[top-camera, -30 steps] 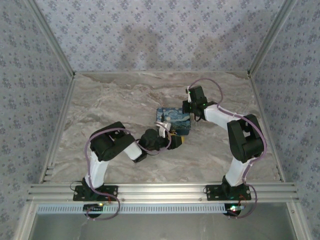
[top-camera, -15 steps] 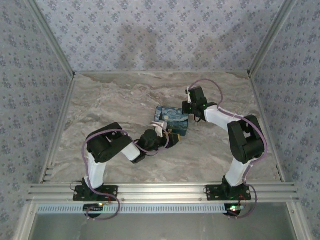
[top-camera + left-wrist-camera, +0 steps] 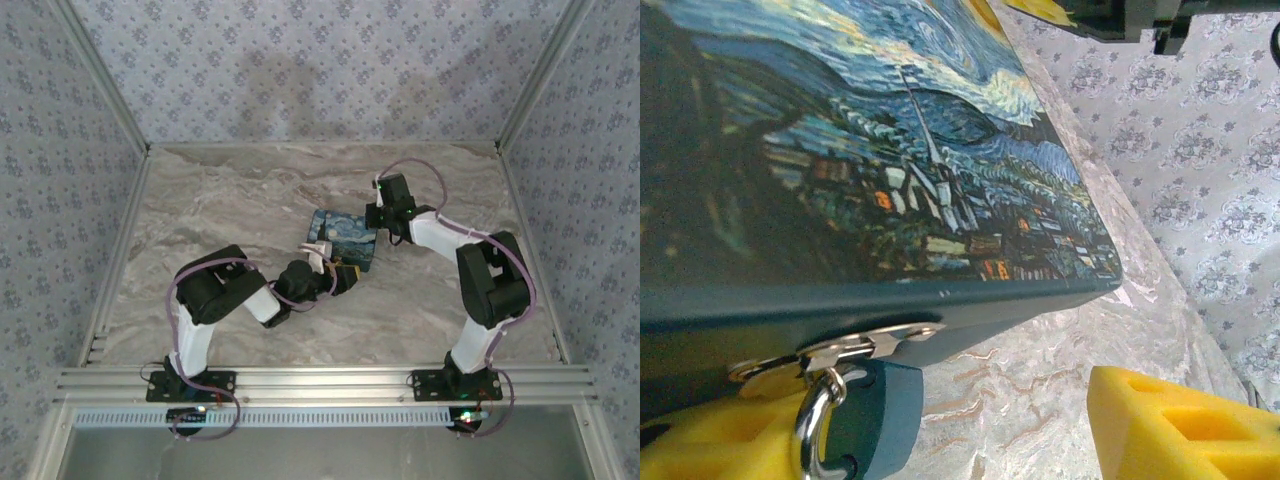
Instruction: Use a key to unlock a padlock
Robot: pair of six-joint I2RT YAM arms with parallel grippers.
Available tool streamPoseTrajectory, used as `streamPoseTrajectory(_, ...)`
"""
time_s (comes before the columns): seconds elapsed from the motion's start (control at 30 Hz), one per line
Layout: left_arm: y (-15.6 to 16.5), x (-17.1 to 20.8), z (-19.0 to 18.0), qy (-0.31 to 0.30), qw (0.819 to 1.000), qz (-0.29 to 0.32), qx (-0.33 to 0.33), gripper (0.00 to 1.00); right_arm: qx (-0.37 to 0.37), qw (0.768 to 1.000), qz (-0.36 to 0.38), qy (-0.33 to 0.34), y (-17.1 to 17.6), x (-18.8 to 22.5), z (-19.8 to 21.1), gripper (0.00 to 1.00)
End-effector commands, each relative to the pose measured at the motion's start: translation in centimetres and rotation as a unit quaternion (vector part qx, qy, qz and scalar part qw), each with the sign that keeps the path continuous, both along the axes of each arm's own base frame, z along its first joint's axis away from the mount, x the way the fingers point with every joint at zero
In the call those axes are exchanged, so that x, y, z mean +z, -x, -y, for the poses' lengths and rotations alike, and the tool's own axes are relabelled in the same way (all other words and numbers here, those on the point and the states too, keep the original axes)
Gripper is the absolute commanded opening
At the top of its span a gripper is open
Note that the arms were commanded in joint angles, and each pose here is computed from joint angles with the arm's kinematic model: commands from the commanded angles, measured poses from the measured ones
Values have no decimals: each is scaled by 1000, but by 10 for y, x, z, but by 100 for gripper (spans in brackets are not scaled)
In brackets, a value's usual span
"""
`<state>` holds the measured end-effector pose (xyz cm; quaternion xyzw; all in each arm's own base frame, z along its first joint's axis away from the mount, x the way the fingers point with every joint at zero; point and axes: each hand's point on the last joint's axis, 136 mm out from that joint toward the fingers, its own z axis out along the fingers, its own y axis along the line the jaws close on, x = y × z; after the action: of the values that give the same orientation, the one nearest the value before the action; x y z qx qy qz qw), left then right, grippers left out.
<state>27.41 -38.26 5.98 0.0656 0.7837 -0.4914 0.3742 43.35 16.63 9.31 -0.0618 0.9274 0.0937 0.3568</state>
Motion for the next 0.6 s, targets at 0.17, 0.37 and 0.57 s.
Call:
streamPoseTrajectory(0.17, 18, -55, -18, -81, 995, -62, -9, 63, -56, 998, -16, 23, 16, 18, 42, 0)
streamPoseTrajectory(0.37, 18, -54, -16, -78, 995, -65, -16, 63, -106, 993, -41, 36, 32, 16, 70, 0)
streamPoseTrajectory(0.57, 17, -54, -16, -74, 995, -65, -26, 65, -102, 993, -64, 9, 50, -9, 60, 0)
